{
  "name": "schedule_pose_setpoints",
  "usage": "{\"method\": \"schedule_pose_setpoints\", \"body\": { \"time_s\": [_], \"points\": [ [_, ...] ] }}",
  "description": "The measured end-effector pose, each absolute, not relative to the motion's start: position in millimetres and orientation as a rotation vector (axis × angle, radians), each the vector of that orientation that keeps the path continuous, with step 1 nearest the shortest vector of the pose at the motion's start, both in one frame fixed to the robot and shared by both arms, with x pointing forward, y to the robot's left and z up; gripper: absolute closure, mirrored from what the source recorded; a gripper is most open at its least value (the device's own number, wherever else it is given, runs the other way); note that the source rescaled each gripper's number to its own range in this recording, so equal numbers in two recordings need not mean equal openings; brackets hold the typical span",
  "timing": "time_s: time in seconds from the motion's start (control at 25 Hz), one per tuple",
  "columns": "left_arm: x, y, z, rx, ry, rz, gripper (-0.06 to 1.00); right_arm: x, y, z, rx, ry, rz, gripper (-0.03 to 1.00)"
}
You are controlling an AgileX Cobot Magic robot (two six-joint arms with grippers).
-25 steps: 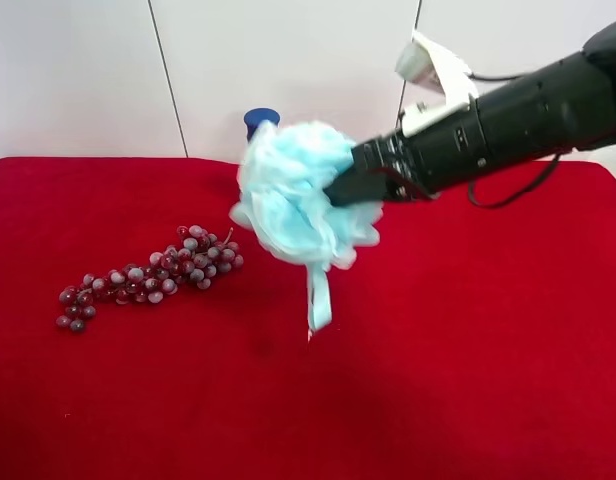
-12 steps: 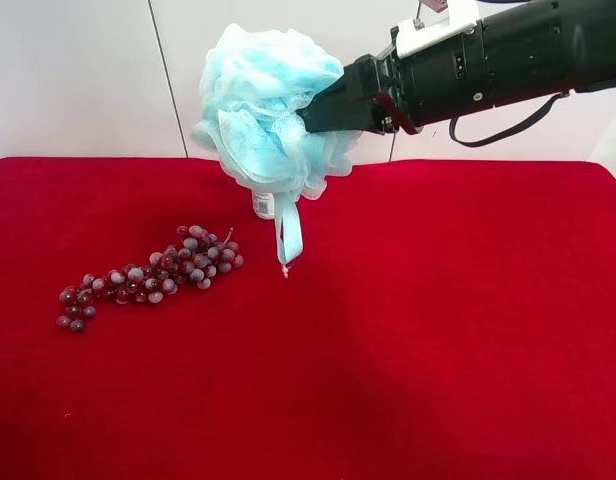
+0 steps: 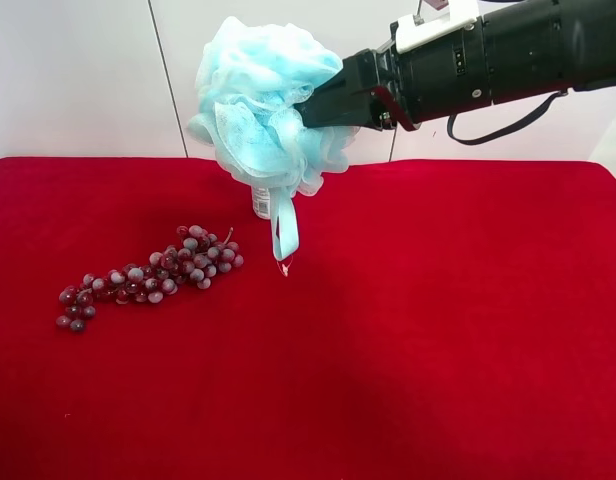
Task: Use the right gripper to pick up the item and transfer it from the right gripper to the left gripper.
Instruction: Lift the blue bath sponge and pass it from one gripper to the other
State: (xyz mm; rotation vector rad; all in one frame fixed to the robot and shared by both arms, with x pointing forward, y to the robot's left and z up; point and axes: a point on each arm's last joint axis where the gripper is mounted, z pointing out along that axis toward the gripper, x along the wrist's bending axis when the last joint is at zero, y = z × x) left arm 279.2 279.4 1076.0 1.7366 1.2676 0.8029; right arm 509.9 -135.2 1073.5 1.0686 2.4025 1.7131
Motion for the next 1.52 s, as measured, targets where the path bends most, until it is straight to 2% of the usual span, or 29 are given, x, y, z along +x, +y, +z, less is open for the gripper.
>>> {"method": "schedule_pose_setpoints", "body": {
  "time_s": [0.4, 0.92, 1.24, 1.52],
  "points": [
    [350, 262, 1084, 1.825, 1.045, 0.691, 0.00, 498, -115, 1073, 1.002, 2.454, 1.724, 0.96],
    [421, 248, 1078, 1.936, 0.980, 0.433, -0.05, 498, -108, 1073, 1.015, 2.410, 1.696, 0.96],
    [431, 241, 1104, 1.877, 0.901, 0.460, -0.05, 498, -108, 1073, 1.015, 2.410, 1.695, 0.96],
    [431, 200, 1105, 1.925, 0.735, 0.423, -0.05, 497, -107, 1074, 1.034, 2.405, 1.713, 0.96]
  ]
}}
